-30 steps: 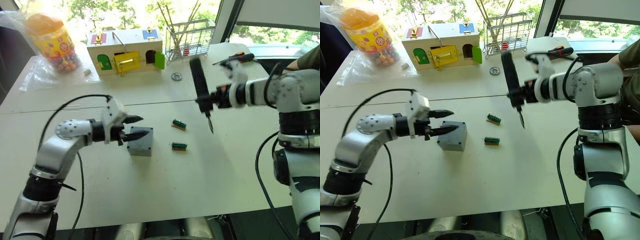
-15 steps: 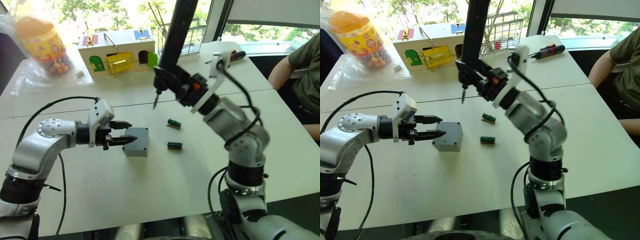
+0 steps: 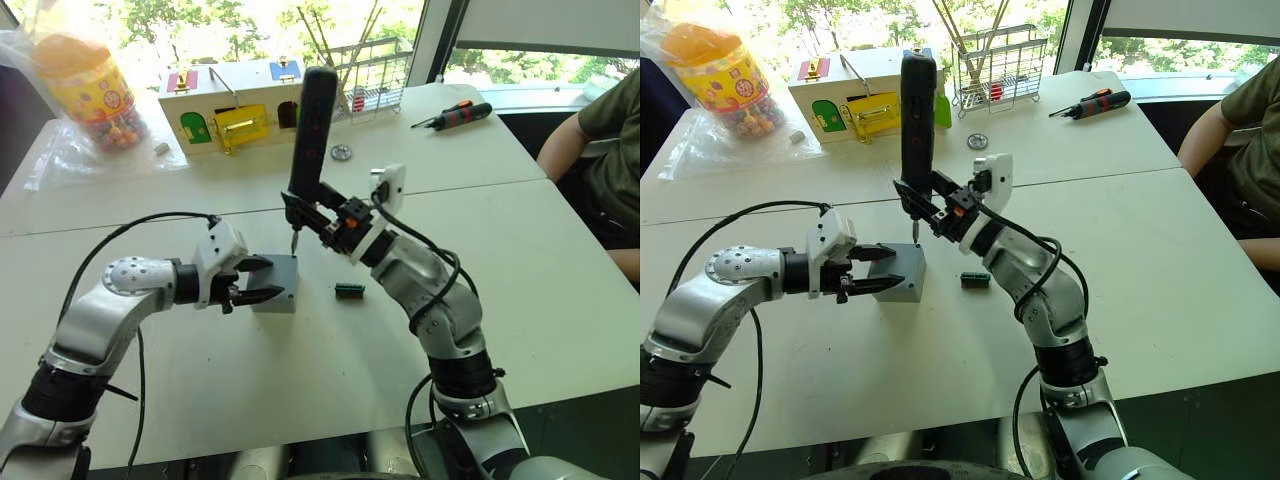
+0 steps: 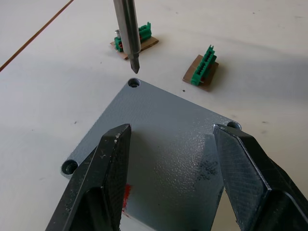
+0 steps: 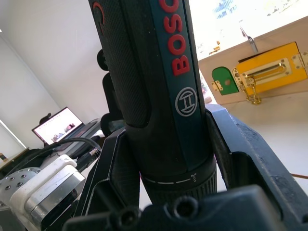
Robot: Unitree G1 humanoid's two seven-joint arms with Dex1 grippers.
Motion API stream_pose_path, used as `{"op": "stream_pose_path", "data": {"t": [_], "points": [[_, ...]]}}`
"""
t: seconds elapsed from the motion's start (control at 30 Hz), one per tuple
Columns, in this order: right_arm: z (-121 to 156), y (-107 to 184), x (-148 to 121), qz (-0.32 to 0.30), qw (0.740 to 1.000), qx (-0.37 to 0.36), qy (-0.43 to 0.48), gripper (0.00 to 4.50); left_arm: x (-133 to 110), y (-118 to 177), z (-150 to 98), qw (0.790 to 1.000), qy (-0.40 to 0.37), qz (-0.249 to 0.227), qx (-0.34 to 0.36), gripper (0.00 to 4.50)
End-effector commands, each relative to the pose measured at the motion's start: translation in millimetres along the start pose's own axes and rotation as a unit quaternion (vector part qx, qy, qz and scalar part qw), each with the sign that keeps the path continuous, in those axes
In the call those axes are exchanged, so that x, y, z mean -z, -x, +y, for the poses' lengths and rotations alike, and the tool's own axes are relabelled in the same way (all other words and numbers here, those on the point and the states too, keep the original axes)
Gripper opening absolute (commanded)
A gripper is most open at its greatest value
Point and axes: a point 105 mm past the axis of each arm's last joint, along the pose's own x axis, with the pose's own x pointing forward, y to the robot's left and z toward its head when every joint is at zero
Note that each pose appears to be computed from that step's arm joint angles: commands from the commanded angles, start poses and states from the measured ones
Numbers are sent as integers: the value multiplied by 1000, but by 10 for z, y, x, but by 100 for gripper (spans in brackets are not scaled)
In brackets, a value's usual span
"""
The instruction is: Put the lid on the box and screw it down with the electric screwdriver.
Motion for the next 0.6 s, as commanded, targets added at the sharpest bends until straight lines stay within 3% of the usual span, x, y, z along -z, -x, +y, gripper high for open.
{"op": "stream_pose_path", "data": {"t": [0.03,0.23,0.33,0.6], "points": [[92,-32,-145,-41,999,-14,24,173,119,-31,0,1000,14,17,0,276],[45,-3,-77,-34,999,-3,31,173,120,-22,1,1000,15,16,4,276],[34,6,-76,-35,999,0,31,173,113,-12,-8,1000,16,14,7,189],[94,18,108,-3,999,-13,42,173,126,-31,-15,1000,15,17,10,189]]}}
